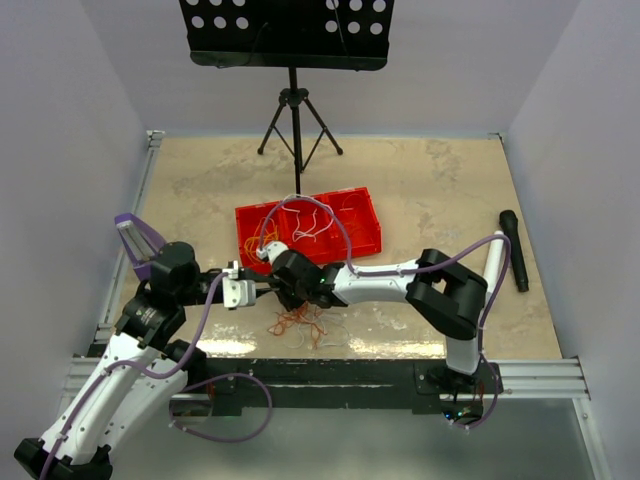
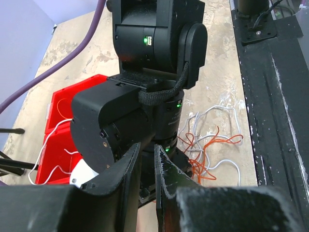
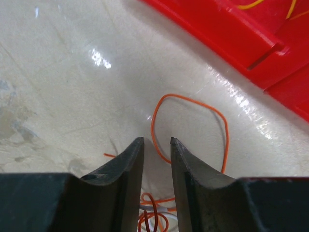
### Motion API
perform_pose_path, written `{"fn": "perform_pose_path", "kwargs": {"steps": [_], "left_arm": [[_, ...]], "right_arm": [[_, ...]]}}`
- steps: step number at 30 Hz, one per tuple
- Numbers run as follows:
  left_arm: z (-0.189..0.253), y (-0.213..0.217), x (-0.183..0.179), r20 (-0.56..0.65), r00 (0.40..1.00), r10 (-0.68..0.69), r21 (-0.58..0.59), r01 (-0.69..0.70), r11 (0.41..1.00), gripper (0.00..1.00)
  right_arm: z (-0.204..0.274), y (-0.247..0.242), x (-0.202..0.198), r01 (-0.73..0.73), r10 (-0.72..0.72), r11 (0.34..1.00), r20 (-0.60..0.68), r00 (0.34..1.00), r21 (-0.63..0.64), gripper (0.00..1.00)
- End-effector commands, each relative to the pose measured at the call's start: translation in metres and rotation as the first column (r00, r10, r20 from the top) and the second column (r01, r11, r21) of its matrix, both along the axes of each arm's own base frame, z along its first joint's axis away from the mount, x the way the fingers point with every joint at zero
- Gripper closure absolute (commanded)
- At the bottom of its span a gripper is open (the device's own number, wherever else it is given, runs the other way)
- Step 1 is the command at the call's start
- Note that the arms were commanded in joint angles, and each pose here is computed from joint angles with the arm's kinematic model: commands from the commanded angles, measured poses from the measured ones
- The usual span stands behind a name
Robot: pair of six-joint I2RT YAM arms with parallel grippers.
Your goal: Untangle the cables
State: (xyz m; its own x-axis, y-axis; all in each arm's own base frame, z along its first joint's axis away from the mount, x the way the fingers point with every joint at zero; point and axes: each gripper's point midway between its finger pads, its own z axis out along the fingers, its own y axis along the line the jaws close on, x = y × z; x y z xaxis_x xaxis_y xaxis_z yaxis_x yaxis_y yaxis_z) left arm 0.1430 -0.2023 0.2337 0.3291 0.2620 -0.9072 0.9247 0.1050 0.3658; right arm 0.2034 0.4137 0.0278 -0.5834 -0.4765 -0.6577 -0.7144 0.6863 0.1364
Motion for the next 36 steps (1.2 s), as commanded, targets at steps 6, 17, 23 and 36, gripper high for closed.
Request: {"fn": "perform_pose_path", "kwargs": {"steps": [6, 17, 23, 36], "left_arm": [[0.020, 0.001, 0.003, 0.023, 1.000, 0.020, -0.037, -0.019, 0.999, 0.78], [0.028, 0.001, 0.002, 0.029, 0.999, 0.023, -0.041, -0.022, 0.999, 0.78], [0.045, 0.003, 0.015, 0.029, 0.994, 0.104, -0.083, -0.101, 0.991, 0.78], [0.067, 0.021, 0.049, -0.121, 0.918, 0.377, -0.247, -0.396, 0.884, 0.82]], "right_arm": [[0.007, -0.003, -0.006, -0.028, 0.029, 0.999, 0.029, 0.999, -0.035, 0.65], [0.016, 0.004, 0.012, 0.009, -0.006, 0.999, 0.088, 0.996, -0.043, 1.00], [0.126, 0.009, 0.040, 0.129, -0.167, 0.972, 0.192, 0.967, 0.198, 1.00], [0.267, -0.038, 0.030, 0.189, -0.349, 0.818, 0.207, 0.914, 0.544, 1.00]]}}
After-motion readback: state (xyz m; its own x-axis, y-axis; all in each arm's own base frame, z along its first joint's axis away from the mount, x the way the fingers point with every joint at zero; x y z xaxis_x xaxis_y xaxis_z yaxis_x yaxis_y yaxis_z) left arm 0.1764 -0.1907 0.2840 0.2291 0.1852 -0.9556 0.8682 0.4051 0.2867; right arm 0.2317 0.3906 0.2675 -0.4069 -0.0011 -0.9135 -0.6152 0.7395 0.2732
